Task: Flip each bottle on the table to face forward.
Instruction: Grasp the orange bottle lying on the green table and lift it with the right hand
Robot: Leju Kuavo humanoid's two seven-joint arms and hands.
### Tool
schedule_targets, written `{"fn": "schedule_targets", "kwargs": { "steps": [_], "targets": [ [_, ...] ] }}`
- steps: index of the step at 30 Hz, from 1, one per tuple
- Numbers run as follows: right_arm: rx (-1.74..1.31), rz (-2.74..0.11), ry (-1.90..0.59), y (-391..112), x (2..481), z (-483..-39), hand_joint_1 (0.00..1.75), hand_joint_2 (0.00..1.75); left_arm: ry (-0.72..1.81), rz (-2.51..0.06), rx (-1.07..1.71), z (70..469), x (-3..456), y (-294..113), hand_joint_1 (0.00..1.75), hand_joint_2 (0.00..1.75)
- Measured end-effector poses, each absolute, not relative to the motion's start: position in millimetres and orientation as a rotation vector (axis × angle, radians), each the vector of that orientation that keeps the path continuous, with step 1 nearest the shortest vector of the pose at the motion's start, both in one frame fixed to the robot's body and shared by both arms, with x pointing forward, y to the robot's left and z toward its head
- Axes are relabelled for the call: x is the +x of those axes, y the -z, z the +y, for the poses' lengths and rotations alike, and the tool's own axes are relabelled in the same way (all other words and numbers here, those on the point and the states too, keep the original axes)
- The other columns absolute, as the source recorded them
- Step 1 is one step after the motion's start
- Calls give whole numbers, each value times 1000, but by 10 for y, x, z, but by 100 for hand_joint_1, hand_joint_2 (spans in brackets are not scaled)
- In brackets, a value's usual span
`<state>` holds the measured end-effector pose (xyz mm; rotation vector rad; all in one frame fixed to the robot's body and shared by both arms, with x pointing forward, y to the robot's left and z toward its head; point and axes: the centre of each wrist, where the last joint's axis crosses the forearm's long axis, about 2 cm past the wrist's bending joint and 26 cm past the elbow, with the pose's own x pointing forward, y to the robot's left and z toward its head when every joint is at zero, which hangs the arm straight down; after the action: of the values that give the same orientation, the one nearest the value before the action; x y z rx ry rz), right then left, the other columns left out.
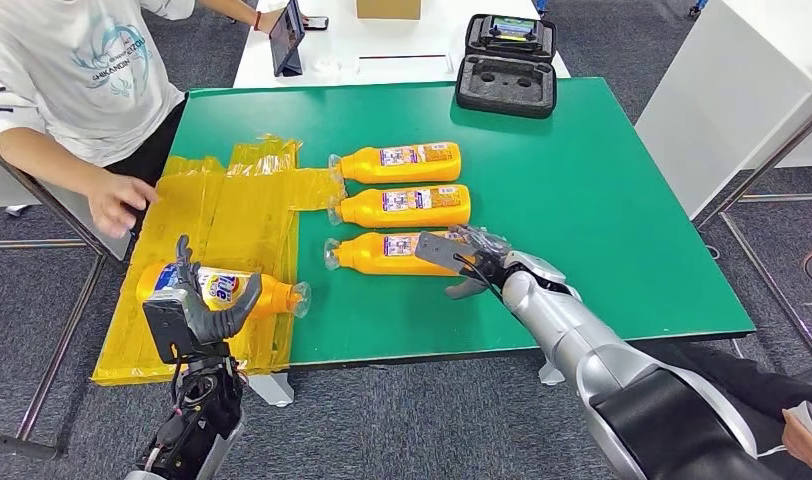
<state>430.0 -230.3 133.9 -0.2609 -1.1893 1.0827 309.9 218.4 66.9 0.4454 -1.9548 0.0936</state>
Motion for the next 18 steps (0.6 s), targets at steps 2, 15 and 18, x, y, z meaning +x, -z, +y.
{"fn": "schedule_targets", "kwargs": {
  "steps": [2,15,18],
  "targets": [
    [-229,-1192,-1078,-1344,4302,-2301,0,175,-94,-1951,445,2185,3097,-662,0,175],
    [8,-1120,-1094,-1420,4348,-2362,0,175,-96,-1934,441,2192,3129,-643,0,175],
    [26,-1112,-1098,-1442,4363,-2385,0,175,-96,-1931,445,2195,3136,-640,0,175]
  ]
}}
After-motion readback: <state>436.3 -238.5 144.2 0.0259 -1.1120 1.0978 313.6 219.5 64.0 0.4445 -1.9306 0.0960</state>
